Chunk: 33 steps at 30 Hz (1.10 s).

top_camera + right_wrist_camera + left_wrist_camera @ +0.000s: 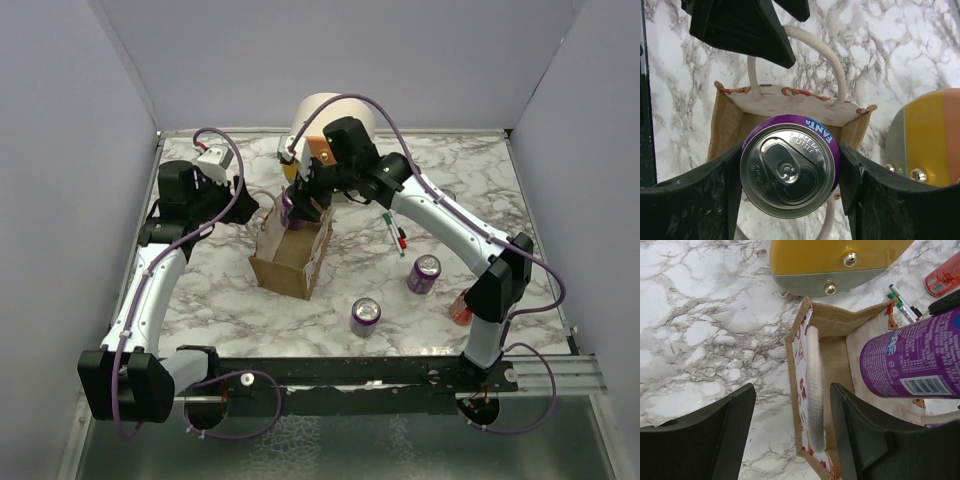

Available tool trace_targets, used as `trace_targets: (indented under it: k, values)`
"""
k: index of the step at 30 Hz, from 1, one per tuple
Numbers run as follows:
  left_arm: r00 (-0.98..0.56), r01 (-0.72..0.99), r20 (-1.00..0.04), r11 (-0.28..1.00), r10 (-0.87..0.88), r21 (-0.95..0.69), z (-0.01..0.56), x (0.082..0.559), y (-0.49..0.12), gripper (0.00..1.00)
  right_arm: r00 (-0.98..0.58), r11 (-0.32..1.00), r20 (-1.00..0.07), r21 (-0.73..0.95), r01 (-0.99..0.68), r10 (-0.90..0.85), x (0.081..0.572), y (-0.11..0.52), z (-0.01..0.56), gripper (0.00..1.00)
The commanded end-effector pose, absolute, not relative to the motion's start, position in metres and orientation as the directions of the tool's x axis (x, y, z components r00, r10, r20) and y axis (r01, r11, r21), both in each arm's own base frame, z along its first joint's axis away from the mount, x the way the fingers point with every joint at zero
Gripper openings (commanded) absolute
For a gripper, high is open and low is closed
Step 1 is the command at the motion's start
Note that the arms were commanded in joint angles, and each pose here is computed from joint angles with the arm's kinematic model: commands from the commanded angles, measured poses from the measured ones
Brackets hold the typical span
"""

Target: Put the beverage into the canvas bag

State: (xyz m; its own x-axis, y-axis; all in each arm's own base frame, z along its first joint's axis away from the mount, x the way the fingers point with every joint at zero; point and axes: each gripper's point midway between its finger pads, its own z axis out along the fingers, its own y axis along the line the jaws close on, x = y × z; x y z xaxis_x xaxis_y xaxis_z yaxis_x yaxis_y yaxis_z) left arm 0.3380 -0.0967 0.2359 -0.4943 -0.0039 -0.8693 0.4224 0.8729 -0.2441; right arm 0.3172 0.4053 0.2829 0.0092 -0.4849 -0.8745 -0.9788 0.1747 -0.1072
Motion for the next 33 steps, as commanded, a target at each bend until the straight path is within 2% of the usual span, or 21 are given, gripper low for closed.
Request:
trace_targets:
  k: [1,5,9,20,23,25,28,30,33]
  values:
    - [-0.459,0.438,-0.887,0.857,-0.049,-0.274,0.249,0.338,-0.101,0.67,-0.011,0.14,-0.885,-0.061,-0.988,-0.466,0.307,0.41,0.282,0.01]
    - [-0.442,0.477,-0.896,0.833,-0.049,-0.281,0.253,0.335,-0.107,0.76,-0.044,0.136,-0.854,-0.032,-0.99,-0.519,0.3,0.401,0.259,0.01]
    - [-0.436,0.507,-0.899,0.812,-0.048,-0.289,0.255,0.334,-0.112,0.74,-0.048,0.145,-0.831,-0.04,-0.989,-0.555,0.298,0.391,0.248,0.01]
    - [-0.444,0.536,-0.895,0.787,-0.046,-0.306,0.249,0.337,-0.118,0.37,-0.014,0.131,-0.77,-0.09,-0.987,-0.638,0.293,0.368,0.239,0.01]
    - [-0.448,0.575,-0.893,0.751,-0.043,-0.325,0.244,0.33,-0.126,0.2,0.005,0.127,-0.757,-0.117,-0.985,-0.654,0.293,0.362,0.24,0.01]
    - [-0.456,0.599,-0.889,0.725,-0.04,-0.34,0.24,0.323,-0.131,0.14,0.017,0.124,-0.749,-0.132,-0.984,-0.663,0.294,0.359,0.241,0.01]
    - [-0.465,0.621,-0.885,0.699,-0.037,-0.355,0.235,0.314,-0.136,0.08,0.033,0.122,-0.739,-0.155,-0.98,-0.673,0.295,0.355,0.243,0.01]
    - [-0.559,0.553,-0.818,0.673,-0.137,-0.491,0.236,0.305,-0.143,0.07,0.046,0.122,-0.747,-0.169,-0.978,-0.663,0.296,0.356,0.247,0.01]
    - [-0.584,0.553,-0.8,0.652,-0.141,-0.519,0.23,0.298,-0.146,0.07,0.058,0.122,-0.77,-0.174,-0.977,-0.635,0.299,0.363,0.255,0.01]
